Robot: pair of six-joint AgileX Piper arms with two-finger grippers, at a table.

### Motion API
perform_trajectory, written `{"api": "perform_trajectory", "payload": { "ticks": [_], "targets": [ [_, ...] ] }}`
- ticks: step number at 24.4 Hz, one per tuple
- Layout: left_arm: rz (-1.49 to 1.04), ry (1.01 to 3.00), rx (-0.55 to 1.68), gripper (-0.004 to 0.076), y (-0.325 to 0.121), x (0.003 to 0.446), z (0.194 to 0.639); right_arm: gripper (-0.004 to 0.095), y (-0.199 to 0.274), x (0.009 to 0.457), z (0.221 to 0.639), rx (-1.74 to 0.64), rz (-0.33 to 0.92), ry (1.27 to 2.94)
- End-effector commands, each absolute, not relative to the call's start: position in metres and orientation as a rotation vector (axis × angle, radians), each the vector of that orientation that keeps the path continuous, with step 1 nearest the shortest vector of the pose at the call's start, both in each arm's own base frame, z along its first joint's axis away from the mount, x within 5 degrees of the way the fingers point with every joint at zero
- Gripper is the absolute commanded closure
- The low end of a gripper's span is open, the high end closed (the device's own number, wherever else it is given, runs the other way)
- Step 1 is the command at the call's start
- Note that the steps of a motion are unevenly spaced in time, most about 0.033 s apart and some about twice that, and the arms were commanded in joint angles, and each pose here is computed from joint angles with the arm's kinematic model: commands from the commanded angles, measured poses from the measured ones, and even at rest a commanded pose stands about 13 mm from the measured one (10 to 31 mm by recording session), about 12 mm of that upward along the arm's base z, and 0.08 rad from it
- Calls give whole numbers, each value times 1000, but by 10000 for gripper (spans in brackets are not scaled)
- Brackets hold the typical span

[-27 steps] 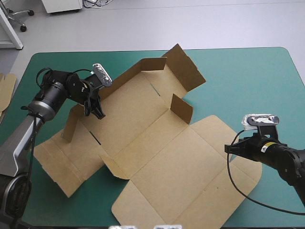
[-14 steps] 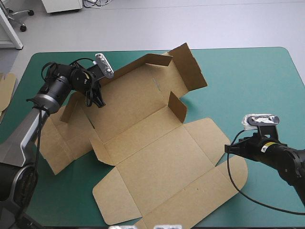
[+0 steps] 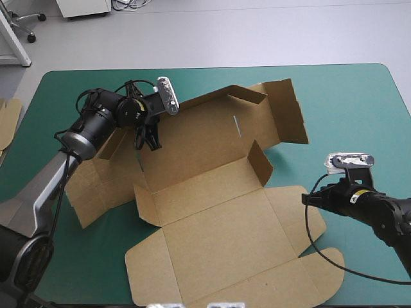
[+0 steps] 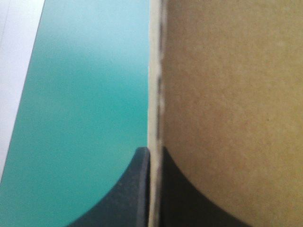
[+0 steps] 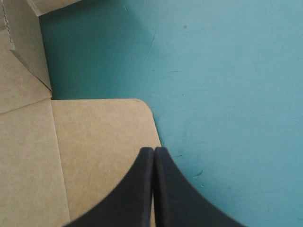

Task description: Fold the box

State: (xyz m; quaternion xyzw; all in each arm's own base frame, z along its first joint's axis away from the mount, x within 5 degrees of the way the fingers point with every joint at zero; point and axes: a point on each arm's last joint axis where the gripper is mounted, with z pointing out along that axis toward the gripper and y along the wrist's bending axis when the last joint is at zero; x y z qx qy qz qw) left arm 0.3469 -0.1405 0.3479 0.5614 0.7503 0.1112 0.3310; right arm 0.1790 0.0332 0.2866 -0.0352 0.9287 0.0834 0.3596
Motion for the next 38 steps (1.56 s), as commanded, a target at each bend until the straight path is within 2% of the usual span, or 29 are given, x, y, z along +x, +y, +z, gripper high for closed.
{"api": "perform_trajectory", "payload": {
  "ticks": [1,7,15,20,26,38],
  "targets": [
    [322,1787,1389,738,-149,326,395,936,34,185,303,-84,225,2294],
    [373,1736,1417,738,-161,312,402,936,34,185,303,-87,223,2285],
    [410,1680,1505,738,-167,289,379,936,34,182,307,-89,225,2257],
    [364,1696,1551,738,-174,256,367,936,35,181,310,-79,246,2238],
    [481,1756,1525,738,-181,236,351,936,36,182,313,-81,259,2206],
    [566,1692,1528,738,-198,218,329,936,35,179,382,-86,276,1981]
  ]
}}
